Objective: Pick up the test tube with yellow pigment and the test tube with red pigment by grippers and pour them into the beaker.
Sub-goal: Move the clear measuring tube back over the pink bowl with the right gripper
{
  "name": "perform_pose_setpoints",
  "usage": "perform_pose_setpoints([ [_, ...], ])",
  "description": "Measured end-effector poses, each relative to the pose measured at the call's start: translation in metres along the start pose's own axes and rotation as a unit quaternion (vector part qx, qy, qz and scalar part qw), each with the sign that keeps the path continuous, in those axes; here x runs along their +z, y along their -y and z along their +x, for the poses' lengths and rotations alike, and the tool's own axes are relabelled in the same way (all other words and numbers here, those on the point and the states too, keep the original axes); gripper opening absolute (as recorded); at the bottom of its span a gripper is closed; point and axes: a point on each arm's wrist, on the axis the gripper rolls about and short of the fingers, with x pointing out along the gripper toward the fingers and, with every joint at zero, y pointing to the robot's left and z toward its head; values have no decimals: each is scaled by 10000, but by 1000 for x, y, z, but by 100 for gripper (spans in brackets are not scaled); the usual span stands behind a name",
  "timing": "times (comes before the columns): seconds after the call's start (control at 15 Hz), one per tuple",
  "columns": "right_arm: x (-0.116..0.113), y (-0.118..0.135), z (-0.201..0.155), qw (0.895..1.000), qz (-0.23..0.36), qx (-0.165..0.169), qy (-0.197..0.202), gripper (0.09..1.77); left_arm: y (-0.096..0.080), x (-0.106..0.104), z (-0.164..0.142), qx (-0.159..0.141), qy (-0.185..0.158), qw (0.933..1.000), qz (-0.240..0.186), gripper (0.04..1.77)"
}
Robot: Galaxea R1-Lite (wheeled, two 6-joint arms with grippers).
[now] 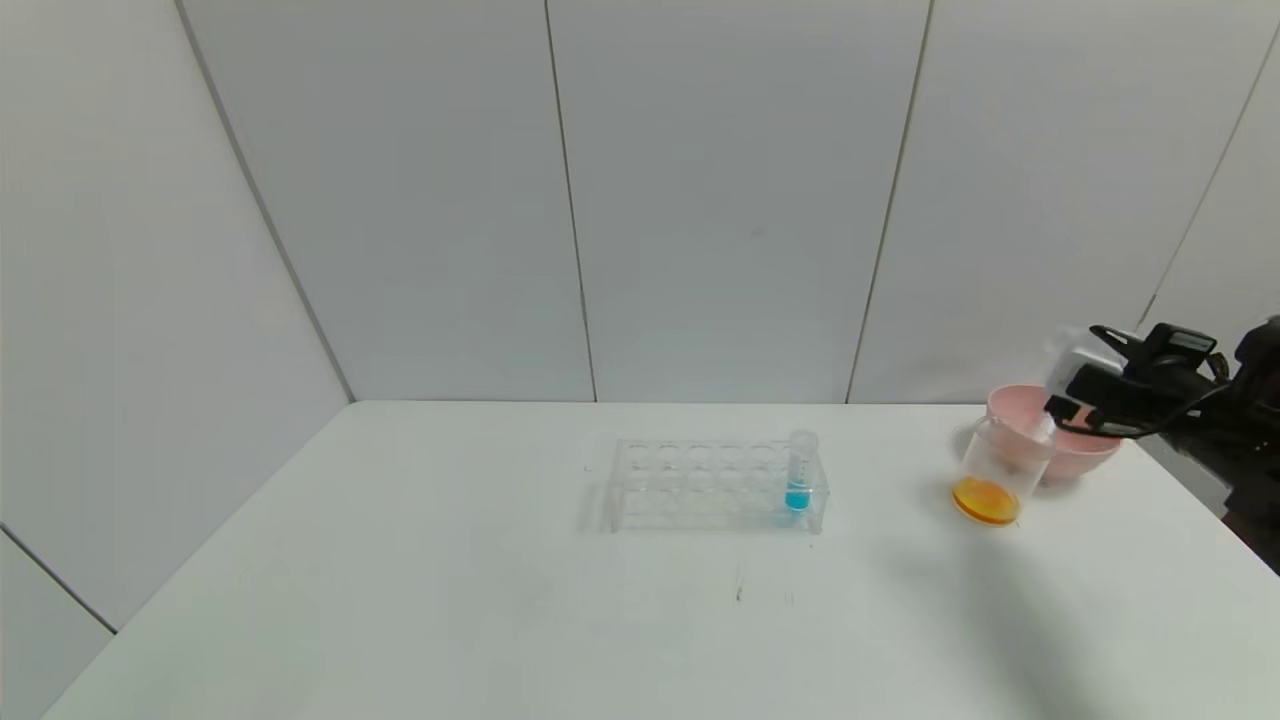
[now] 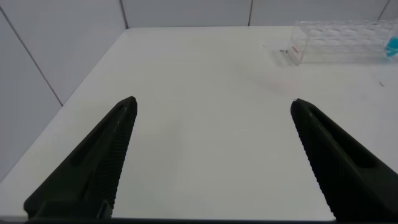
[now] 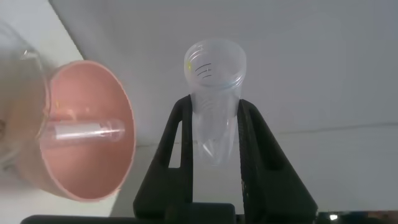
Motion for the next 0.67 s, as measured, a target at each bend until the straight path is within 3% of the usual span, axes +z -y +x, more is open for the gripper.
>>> perform_pose_setpoints([
  [0.13,4,11,10,9883,1514,-62,-157,50,0,0,0,0,0,10000,0,176],
  [0.2,7,15,14,9725,2318,-101,-207,50,0,0,0,0,0,10000,2,176],
  [0.33,9,17,18,9192,3924,-105,-305,50,0,0,0,0,0,10000,2,176],
  [0.47,6,18,21,8500,5250,-115,-420,50,0,0,0,0,0,10000,2,176],
  [0.6,-5,17,25,7944,6042,-200,-592,50,0,0,0,0,0,10000,0,176],
  [0.67,-12,16,27,7753,6274,-255,-676,50,0,0,0,0,0,10000,0,176],
])
